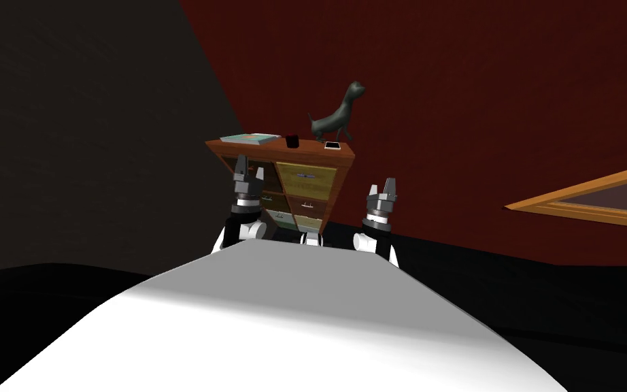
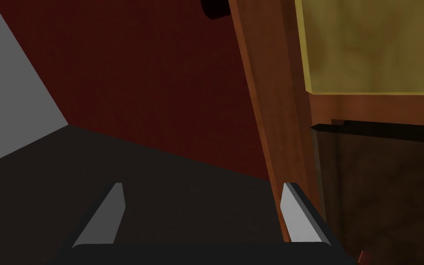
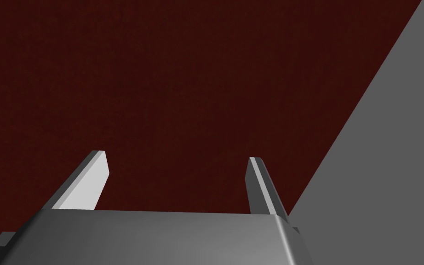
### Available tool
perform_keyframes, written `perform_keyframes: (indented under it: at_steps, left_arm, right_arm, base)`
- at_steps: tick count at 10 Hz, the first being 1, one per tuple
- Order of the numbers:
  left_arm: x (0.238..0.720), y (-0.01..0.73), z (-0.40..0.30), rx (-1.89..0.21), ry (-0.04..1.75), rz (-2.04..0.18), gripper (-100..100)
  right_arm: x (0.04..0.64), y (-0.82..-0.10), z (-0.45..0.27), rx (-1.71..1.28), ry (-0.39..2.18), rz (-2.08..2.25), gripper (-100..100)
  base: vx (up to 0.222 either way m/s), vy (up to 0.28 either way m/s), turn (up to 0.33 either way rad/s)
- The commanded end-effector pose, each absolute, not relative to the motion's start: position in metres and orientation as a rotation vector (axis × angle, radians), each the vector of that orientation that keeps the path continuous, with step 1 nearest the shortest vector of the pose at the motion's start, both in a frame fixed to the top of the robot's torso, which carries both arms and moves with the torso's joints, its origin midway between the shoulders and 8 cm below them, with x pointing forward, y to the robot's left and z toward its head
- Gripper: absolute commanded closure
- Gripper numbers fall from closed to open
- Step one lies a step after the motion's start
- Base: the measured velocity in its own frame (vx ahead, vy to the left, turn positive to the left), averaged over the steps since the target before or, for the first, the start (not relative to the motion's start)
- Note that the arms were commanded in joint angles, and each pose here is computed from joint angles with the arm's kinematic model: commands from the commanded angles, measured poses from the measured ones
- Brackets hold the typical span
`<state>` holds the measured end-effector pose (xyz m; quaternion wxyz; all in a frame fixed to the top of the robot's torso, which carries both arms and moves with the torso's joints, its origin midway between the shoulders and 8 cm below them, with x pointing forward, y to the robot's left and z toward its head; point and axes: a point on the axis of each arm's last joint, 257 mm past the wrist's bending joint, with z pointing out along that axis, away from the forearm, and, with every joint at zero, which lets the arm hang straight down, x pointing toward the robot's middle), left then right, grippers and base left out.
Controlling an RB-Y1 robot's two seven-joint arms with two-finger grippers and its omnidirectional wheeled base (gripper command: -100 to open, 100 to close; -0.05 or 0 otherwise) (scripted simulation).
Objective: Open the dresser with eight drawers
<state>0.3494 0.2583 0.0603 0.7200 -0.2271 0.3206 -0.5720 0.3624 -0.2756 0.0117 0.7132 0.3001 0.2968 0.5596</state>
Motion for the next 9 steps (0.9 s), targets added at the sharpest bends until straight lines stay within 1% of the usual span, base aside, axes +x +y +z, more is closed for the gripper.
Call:
perform_keyframes:
  at_steps: [1,9]
  left_arm:
    - [0.367,0.251,0.050,-0.535,0.769,-1.266,-100]
    - [0.405,0.233,0.025,-0.616,0.913,-1.257,-100]
  right_arm:
    - [0.362,-0.276,0.012,0.665,0.658,1.240,0]
    - [0.362,-0.276,0.012,0.665,0.658,1.240,0]
  base:
    - [-0.030,-0.063,0.016]
    - [-0.030,-0.050,0.015]
